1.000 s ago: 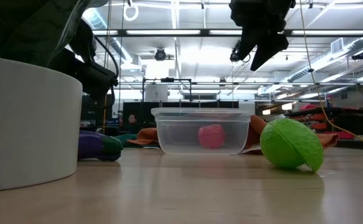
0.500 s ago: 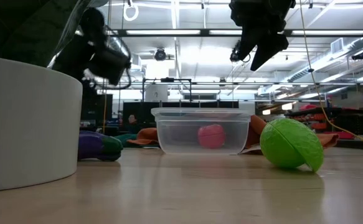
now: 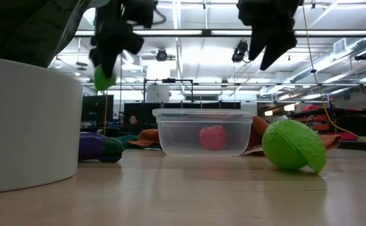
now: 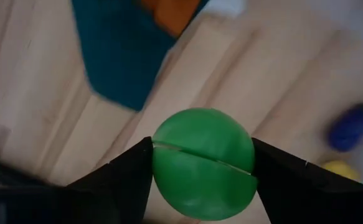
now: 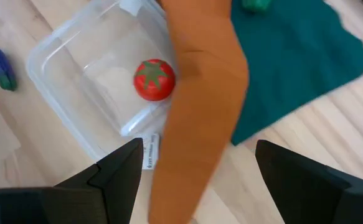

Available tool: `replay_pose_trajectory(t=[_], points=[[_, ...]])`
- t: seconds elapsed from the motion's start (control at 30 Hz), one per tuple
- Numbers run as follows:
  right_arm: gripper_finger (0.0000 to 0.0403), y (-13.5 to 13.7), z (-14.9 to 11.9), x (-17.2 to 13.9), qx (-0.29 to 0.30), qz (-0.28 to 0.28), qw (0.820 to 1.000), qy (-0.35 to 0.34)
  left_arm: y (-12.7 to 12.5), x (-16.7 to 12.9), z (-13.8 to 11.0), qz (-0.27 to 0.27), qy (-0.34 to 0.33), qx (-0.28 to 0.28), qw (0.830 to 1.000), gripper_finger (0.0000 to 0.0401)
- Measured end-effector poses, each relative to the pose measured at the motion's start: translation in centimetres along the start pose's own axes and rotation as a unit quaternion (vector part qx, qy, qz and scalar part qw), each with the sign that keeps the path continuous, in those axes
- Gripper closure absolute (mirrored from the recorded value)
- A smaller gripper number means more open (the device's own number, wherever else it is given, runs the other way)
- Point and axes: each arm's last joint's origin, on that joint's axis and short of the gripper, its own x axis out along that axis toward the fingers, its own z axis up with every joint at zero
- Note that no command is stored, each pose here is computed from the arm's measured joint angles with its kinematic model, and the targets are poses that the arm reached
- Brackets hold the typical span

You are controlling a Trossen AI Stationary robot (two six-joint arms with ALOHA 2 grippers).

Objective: Pick and placing Produce into tupperware
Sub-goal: Put the avocado into the transparent bin

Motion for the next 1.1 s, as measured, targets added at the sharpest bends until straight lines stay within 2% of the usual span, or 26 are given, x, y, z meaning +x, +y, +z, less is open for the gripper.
replay_pose_trajectory(t=[0.2, 0.4, 0.67, 0.83, 1.1], points=[[0.0129, -1.6, -0.9, -2.6, 0.028, -0.026, 0.999, -0.025, -1.0, -3.3, 1.4, -0.080, -0.075, 0.010, 0.994, 0.0157], [0.0129, -3.3, -1.8, -5.5, 0.071, -0.025, 0.995, -0.069, -2.5, -4.4, 2.6, -0.142, -0.144, 0.041, 0.978, 0.0151], [0.0129, -4.9, -2.9, -7.8, 0.097, -0.012, 0.991, -0.091, -4.7, -4.9, 4.2, -0.177, -0.239, 0.077, 0.952, 0.0159], [0.0129, -5.3, -3.2, -8.5, 0.100, -0.004, 0.990, -0.100, -6.1, -4.0, 5.3, -0.182, -0.263, 0.096, 0.942, 0.0153], [0.0129, -5.7, -3.6, -8.8, 0.094, -0.012, 0.991, -0.097, -8.9, 0.1, 7.8, -0.179, -0.261, 0.133, 0.939, 0.0160]])
